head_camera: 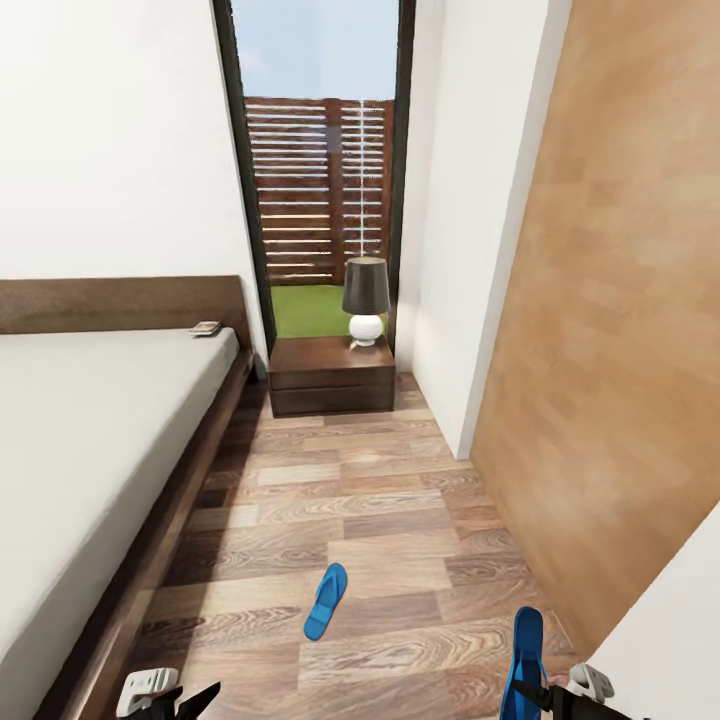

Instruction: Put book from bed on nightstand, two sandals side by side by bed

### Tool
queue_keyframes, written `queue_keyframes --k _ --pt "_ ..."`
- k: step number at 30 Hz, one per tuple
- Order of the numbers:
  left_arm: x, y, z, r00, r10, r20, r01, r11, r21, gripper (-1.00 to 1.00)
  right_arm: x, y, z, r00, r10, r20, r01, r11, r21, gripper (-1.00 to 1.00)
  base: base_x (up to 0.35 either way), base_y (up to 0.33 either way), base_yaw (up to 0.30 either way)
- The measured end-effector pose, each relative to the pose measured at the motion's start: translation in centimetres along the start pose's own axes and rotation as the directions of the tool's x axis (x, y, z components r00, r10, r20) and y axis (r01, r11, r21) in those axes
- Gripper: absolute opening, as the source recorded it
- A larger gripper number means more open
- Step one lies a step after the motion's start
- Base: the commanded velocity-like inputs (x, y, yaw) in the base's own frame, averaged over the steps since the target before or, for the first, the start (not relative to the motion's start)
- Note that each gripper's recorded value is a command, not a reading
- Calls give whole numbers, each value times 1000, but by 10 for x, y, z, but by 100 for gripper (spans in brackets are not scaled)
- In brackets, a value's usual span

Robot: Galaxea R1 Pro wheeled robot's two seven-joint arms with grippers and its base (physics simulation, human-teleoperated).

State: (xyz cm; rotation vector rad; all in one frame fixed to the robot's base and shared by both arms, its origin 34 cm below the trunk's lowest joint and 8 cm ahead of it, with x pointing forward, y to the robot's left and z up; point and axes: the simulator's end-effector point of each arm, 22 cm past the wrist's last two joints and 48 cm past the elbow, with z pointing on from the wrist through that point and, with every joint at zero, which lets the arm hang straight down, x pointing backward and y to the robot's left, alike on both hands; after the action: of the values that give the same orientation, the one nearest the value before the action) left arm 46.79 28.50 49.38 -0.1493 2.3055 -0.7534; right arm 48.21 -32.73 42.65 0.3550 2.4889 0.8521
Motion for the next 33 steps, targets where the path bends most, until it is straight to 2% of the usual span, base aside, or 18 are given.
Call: queue_keyframes --k 14,21,33 --pt "0 0 0 1000 1 -1 -1 1000 -1 100 0 -1 0 1000 -4 -2 4 1000 4 -100 327 0 -1" --pt "1 1 0 1000 -1 -2 1 1000 -1 100 1 -1 0 1000 -3 -3 3 1000 4 -100 314 0 -112" --pt "2 1 1 1000 -4 -5 4 1000 -2 100 2 -2 1 1000 0 -5 0 1000 5 -100 52 0 -6"
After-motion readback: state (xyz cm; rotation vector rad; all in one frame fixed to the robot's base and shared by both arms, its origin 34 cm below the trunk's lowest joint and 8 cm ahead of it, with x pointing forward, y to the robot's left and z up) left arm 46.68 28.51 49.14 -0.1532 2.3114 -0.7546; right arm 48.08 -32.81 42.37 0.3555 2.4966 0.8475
